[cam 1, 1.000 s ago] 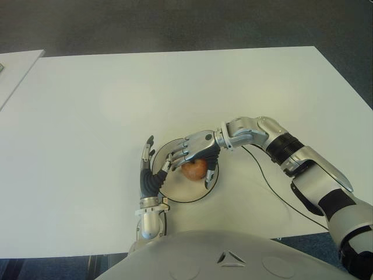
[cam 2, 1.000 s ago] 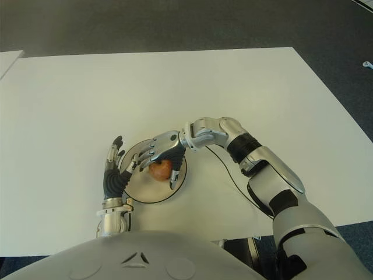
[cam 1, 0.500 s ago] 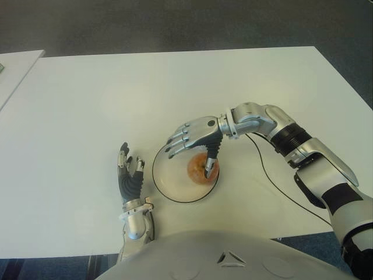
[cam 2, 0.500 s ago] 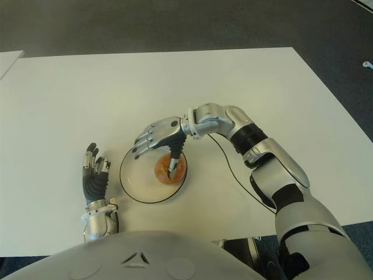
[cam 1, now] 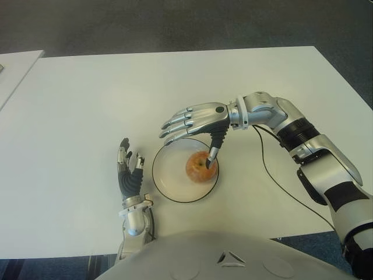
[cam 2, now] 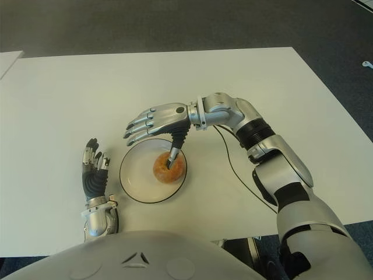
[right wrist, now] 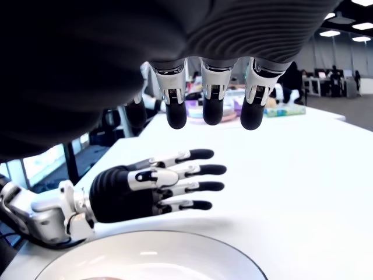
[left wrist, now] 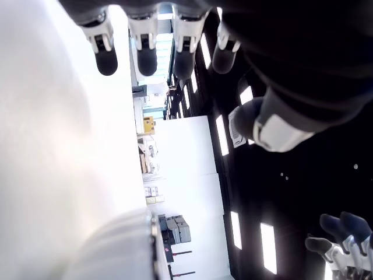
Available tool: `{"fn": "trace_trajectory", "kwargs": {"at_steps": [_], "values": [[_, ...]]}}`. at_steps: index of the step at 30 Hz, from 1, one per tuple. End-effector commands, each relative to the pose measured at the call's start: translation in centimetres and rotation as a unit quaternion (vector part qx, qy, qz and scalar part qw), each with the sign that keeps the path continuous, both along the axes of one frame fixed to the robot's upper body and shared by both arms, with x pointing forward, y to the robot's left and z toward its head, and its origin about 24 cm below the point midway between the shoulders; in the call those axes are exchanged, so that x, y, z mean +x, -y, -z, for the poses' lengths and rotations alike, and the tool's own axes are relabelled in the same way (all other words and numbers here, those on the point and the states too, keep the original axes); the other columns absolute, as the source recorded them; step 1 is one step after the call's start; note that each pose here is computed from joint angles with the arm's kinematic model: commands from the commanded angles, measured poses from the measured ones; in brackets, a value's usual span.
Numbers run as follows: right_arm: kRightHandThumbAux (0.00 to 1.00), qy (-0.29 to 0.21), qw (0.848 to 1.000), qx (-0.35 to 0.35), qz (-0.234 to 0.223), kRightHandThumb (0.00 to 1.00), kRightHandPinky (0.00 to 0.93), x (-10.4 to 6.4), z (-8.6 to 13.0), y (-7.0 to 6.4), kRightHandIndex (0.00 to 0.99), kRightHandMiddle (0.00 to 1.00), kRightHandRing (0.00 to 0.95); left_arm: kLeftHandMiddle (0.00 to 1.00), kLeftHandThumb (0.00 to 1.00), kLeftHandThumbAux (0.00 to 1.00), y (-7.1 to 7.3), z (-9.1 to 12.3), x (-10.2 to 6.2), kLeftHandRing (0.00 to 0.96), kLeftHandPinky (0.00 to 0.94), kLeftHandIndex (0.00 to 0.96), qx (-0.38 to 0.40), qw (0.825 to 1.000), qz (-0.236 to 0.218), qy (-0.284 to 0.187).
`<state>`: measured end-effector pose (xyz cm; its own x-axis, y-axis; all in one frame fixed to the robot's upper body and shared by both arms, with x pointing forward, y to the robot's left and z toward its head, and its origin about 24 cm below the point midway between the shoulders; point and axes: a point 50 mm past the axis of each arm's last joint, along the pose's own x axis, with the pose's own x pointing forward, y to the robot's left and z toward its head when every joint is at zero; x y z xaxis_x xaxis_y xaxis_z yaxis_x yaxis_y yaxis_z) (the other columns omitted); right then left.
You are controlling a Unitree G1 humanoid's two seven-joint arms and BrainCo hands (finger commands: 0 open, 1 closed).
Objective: Put the apples into the plate.
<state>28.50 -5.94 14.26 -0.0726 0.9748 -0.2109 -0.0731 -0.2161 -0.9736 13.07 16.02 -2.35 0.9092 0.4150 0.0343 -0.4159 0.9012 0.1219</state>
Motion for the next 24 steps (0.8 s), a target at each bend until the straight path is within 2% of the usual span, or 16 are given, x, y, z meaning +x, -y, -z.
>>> {"fn": "trace_trajectory", "kwargs": {"at_steps": [1,9,13,17,24], "values": [[0.299,0.002,1.000,0.023,0.004,0.049,0.000,0.5,-1.0,0.0,0.000,0.000,0.000,0.077,0.000,0.488,0.3,1.5,-0.8,0.078,0.084,0.074,-0.013,0.998,-0.029,-0.054],[0.295,0.006,0.999,0.041,0.015,0.063,0.000,1.1,-1.8,0.0,0.000,0.000,0.000,0.075,0.000,0.505,0.5,1.4,-0.6,0.075,0.083,0.078,-0.026,0.998,-0.037,-0.052],[0.295,0.012,0.997,0.066,0.035,0.074,0.000,2.1,-3.5,0.4,0.000,0.000,0.000,0.079,0.000,0.526,0.6,1.1,-0.6,0.072,0.071,0.097,-0.023,0.998,-0.028,-0.043],[0.296,0.009,0.996,0.081,0.047,0.080,0.000,2.5,-4.1,0.5,0.000,0.000,0.000,0.078,0.000,0.531,0.6,1.1,-0.6,0.068,0.062,0.107,-0.026,0.999,-0.023,-0.041],[0.290,-0.007,0.991,0.105,0.080,0.091,0.000,3.4,-5.3,1.5,0.000,0.000,0.000,0.078,0.000,0.525,0.7,1.0,-0.6,0.060,0.034,0.123,-0.026,0.998,-0.023,-0.047]]}}
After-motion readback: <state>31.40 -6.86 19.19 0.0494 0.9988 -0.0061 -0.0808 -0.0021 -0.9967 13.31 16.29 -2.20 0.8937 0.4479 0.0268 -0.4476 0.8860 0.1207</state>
